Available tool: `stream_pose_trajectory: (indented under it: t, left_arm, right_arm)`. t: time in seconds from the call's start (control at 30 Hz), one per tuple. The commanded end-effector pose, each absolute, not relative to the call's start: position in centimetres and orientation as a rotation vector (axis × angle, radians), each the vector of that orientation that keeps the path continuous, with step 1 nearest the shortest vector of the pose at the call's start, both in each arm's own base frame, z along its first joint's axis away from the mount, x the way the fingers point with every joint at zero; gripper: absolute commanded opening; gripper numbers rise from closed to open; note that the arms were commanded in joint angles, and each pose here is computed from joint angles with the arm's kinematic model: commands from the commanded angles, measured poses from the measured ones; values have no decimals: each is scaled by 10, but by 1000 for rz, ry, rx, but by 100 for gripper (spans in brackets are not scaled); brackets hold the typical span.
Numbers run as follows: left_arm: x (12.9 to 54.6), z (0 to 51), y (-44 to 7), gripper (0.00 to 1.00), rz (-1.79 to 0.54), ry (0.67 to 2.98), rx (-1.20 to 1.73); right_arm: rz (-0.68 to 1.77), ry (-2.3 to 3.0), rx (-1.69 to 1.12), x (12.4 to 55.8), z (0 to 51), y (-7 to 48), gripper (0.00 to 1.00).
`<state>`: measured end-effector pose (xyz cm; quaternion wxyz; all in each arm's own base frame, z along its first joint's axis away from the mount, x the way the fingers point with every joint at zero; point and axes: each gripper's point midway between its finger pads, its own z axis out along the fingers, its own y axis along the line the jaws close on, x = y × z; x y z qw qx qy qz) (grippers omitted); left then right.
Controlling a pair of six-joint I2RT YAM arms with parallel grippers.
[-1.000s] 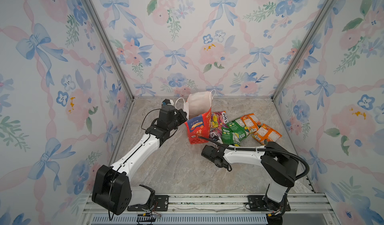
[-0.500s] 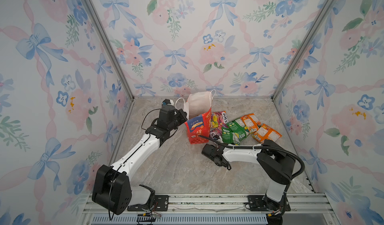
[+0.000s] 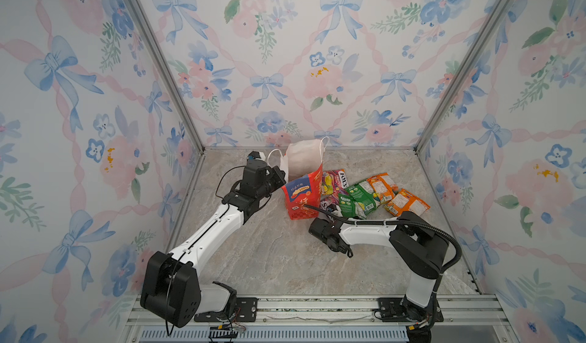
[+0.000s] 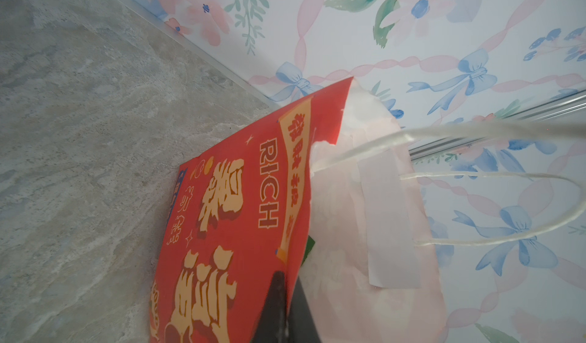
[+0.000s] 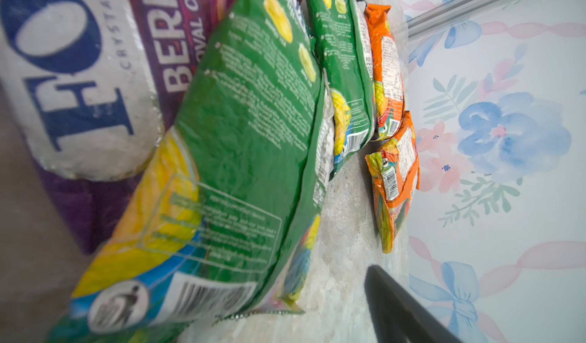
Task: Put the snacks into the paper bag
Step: 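Lower the open right gripper onto the green Spring Tea candy bag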
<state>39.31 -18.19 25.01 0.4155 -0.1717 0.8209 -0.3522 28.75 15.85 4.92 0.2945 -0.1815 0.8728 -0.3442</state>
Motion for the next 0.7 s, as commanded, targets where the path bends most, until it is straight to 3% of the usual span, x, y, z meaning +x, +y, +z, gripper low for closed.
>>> stream_pose_trajectory:
  t: [0.0, 0.2, 0.33, 0.67]
  left_arm:
    - [392, 240, -179, 0, -866, 2096, -442]
    - [393, 240, -178, 0, -865, 2095, -444]
    - [393, 241, -178, 0, -864, 2093, -443]
    - [393, 241, -178, 0, -865, 2092, -445]
  right_arm:
    - [-955, 2355, -493, 287, 38, 150, 90]
    - [-961, 2358, -495, 292, 35, 150, 88]
    - [-953, 2373, -511, 291, 29, 152, 82]
    - [-951, 2388, -511, 289, 26, 150, 54]
